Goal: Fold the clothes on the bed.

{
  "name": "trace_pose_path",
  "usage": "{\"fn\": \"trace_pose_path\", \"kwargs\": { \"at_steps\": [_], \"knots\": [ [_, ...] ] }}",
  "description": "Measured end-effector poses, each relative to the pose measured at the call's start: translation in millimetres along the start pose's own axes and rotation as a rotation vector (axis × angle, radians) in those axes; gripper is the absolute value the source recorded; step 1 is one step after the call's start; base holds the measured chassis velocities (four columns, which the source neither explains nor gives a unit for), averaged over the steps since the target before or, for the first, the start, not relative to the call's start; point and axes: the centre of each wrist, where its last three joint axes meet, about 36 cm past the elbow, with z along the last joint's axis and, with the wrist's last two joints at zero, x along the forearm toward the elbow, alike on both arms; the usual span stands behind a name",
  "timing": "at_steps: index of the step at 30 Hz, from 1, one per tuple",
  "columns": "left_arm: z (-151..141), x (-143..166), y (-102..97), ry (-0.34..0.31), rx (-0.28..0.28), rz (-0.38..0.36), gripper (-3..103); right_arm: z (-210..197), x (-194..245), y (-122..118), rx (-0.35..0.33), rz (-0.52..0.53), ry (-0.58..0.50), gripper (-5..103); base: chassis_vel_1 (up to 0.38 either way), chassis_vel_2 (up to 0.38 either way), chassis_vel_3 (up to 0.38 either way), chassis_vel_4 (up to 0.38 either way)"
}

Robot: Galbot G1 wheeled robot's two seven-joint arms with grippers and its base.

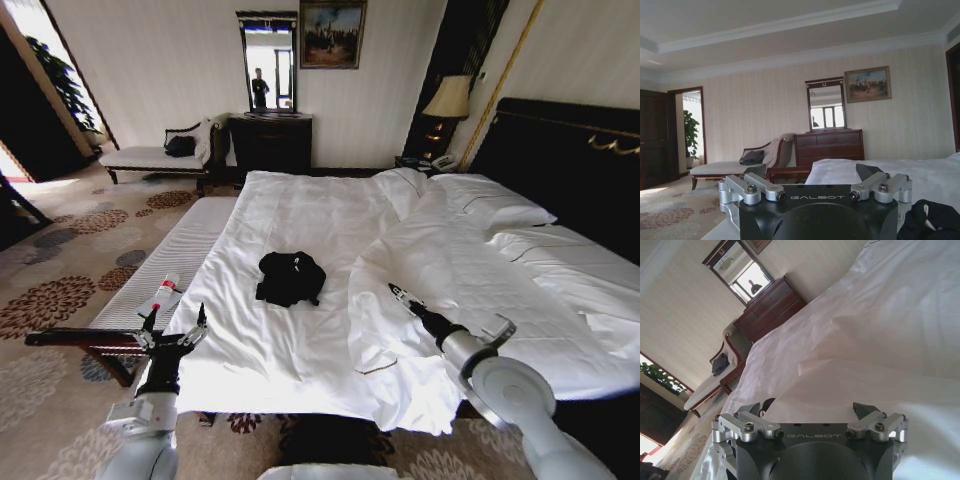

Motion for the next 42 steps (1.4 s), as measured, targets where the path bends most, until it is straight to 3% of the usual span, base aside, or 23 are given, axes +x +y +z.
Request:
{"fn": "trace_pose_path", "kwargs": {
  "at_steps": [9,18,21,25,30,42],
  "knots": [
    [-1.5,4.5,0.6,0.008,-0.012,-0.011,100,14.7,-34.9,-0.2,0.027,0.028,0.085,100,0.000,0.000,0.000,0.000],
    [3.0,3.8,1.6,0.015,-0.028,-0.016,100,1.0,-56.1,10.5,0.044,-0.024,0.065,100,0.000,0.000,0.000,0.000],
    [5.3,2.8,1.8,0.018,-0.030,-0.017,100,-5.3,-58.0,13.8,0.080,-0.018,0.058,100,0.000,0.000,0.000,0.000],
    [7.6,0.9,2.0,0.018,-0.030,-0.018,100,-4.2,-55.8,18.8,0.191,0.021,0.062,100,0.000,0.000,0.000,0.000],
    [11.7,-2.2,0.6,0.018,-0.024,-0.017,100,8.9,-55.2,28.4,0.283,0.042,0.077,100,0.000,0.000,0.000,0.000],
    [14.9,-3.3,0.1,0.023,-0.024,-0.019,100,19.5,-73.3,31.6,0.381,0.060,0.109,100,0.000,0.000,0.000,0.000]
  ]
}}
